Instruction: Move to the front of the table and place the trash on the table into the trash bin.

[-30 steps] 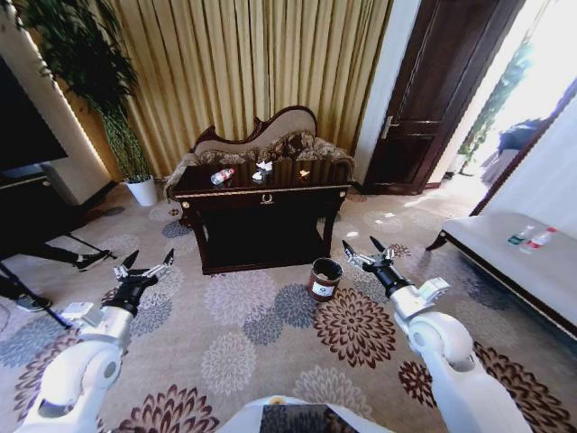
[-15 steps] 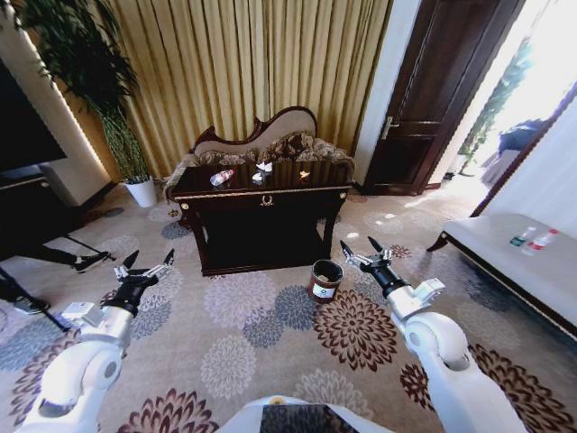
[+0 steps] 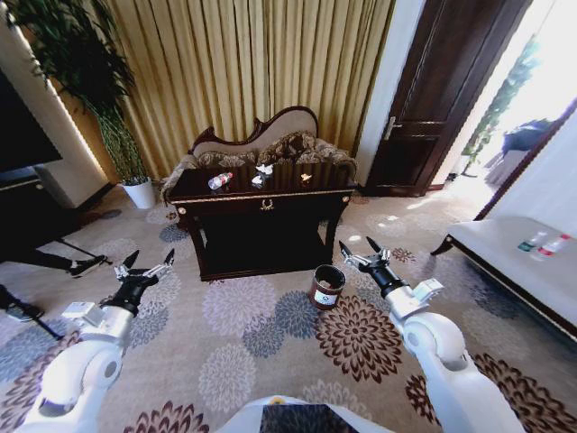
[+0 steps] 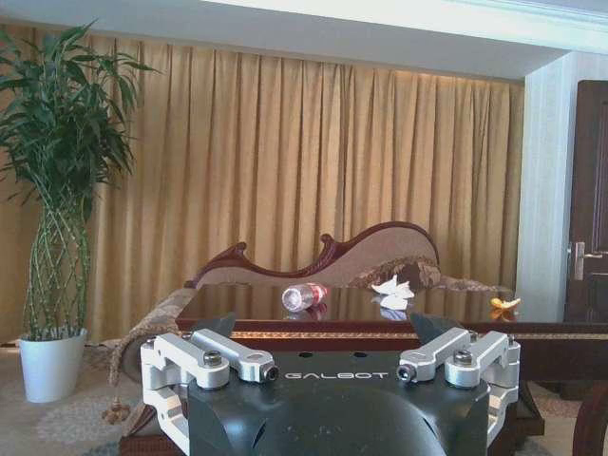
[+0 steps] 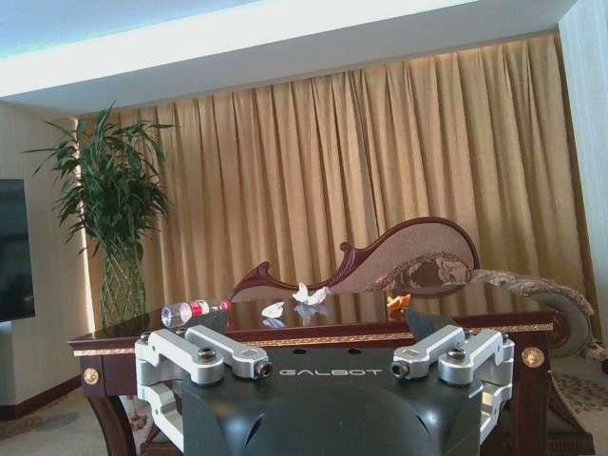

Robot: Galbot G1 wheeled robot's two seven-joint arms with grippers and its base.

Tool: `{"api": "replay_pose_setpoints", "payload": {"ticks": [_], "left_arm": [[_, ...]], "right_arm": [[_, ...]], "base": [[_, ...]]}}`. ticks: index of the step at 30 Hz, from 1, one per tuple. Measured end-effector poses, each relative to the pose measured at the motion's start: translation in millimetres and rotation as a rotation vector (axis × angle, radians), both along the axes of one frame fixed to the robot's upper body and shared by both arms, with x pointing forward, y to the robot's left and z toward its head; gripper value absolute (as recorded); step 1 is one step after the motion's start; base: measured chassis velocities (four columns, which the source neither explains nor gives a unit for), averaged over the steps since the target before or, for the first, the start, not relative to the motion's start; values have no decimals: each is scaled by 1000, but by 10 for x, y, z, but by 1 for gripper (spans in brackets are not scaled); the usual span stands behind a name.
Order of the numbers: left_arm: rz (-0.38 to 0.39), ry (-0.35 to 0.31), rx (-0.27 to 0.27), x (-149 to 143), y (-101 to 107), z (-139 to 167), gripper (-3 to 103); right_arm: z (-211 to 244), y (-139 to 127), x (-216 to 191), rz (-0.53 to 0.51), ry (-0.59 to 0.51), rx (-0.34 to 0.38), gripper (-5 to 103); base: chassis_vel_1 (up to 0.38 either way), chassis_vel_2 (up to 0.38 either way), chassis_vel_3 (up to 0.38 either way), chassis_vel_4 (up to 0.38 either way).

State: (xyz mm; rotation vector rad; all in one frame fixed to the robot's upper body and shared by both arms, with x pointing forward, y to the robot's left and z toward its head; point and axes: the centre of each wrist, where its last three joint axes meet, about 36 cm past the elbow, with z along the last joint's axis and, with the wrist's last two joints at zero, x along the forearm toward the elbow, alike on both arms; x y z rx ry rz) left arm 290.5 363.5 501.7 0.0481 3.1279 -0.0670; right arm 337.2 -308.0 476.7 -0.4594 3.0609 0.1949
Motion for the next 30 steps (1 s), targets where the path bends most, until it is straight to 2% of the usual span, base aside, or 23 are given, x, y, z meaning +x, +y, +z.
{"api": "replay_pose_setpoints", "payload": {"ticks": [30], "left_arm": [[1, 1, 0, -15, 0, -8, 100]], "right_arm": [[-58, 78, -29, 10, 0, -14, 100]], "base": [[-108, 113, 108, -107]]}}
